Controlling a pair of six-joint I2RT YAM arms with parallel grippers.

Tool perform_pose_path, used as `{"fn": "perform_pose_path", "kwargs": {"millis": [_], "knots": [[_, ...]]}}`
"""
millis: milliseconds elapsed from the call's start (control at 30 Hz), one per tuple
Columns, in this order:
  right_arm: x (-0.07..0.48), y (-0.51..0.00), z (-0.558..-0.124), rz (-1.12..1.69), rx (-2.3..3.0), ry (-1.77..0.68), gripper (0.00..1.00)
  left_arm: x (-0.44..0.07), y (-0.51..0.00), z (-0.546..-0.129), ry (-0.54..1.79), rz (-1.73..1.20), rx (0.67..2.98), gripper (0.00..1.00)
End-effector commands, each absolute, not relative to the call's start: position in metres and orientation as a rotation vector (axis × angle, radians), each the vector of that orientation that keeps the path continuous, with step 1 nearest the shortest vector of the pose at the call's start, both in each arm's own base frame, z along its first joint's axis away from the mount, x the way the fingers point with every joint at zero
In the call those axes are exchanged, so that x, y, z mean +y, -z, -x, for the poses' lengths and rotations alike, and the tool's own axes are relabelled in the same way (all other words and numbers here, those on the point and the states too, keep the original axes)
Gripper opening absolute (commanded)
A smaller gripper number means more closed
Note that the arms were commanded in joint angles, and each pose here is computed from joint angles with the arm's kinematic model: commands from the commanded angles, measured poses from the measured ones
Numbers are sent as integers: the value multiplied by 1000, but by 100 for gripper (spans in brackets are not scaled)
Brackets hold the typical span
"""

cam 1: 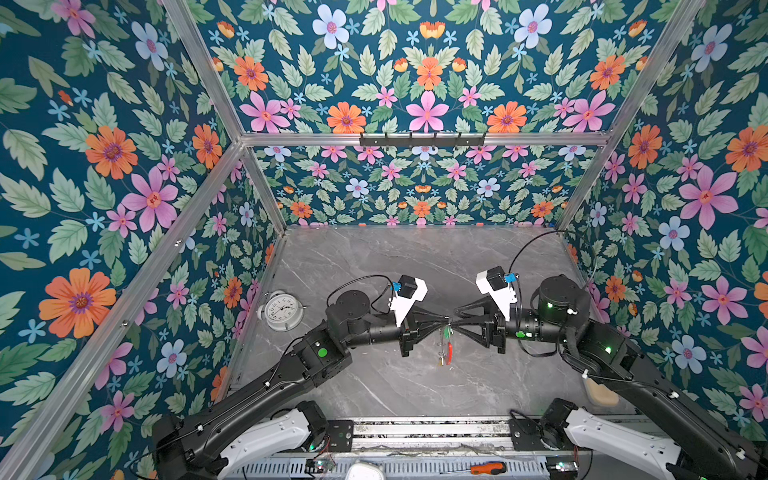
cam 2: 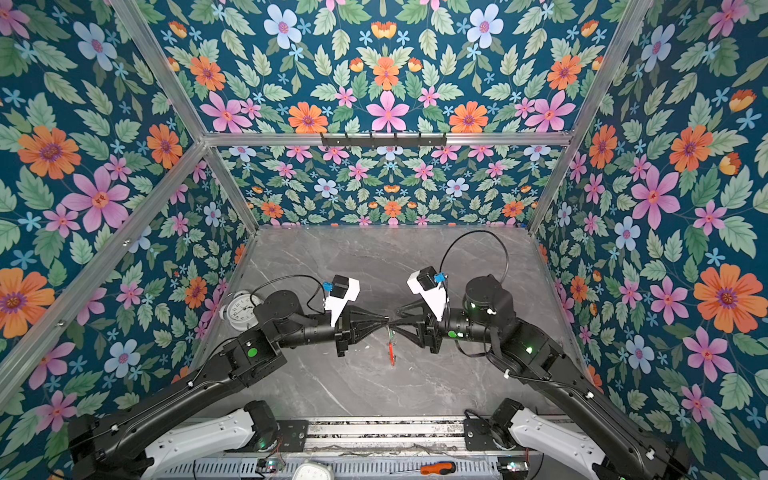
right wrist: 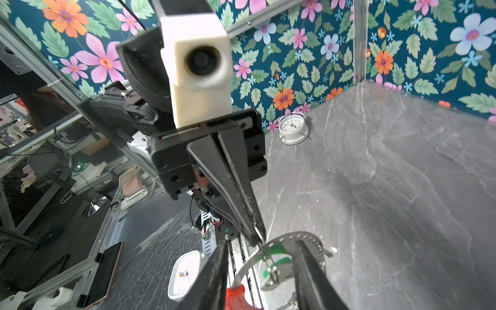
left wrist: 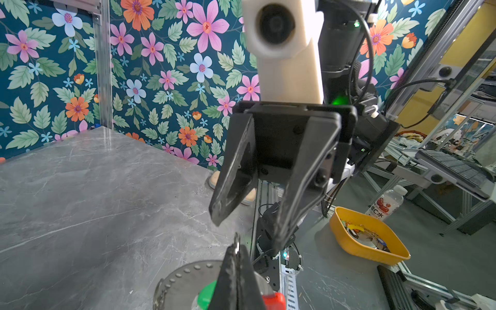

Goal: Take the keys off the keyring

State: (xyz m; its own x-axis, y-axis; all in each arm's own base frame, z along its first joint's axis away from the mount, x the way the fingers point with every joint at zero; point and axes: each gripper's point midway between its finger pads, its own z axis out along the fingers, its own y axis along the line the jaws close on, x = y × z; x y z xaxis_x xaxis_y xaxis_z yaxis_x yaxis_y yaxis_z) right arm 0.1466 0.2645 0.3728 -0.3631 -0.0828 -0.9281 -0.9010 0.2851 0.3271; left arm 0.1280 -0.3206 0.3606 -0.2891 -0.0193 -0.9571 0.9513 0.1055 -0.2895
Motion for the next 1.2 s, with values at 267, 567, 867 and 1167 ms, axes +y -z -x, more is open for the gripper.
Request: {"fn": "perform_pose_path", "kwargs": {"millis": [267, 567, 867, 1167], "knots": [[259, -412, -147, 775, 1433, -1262, 50, -308, -401, -122, 1394, -861, 1165, 0], [267, -406, -147, 767, 1399, -1335, 50, -300, -407, -115, 1444, -822, 1066, 0], [278, -395, -141, 809, 1401, -1445, 40, -300, -403, -117, 1453, -801, 1065, 0], [282, -391, -138, 832, 1401, -1481, 20, -298, -402, -119, 1446, -781, 1069, 0]]}}
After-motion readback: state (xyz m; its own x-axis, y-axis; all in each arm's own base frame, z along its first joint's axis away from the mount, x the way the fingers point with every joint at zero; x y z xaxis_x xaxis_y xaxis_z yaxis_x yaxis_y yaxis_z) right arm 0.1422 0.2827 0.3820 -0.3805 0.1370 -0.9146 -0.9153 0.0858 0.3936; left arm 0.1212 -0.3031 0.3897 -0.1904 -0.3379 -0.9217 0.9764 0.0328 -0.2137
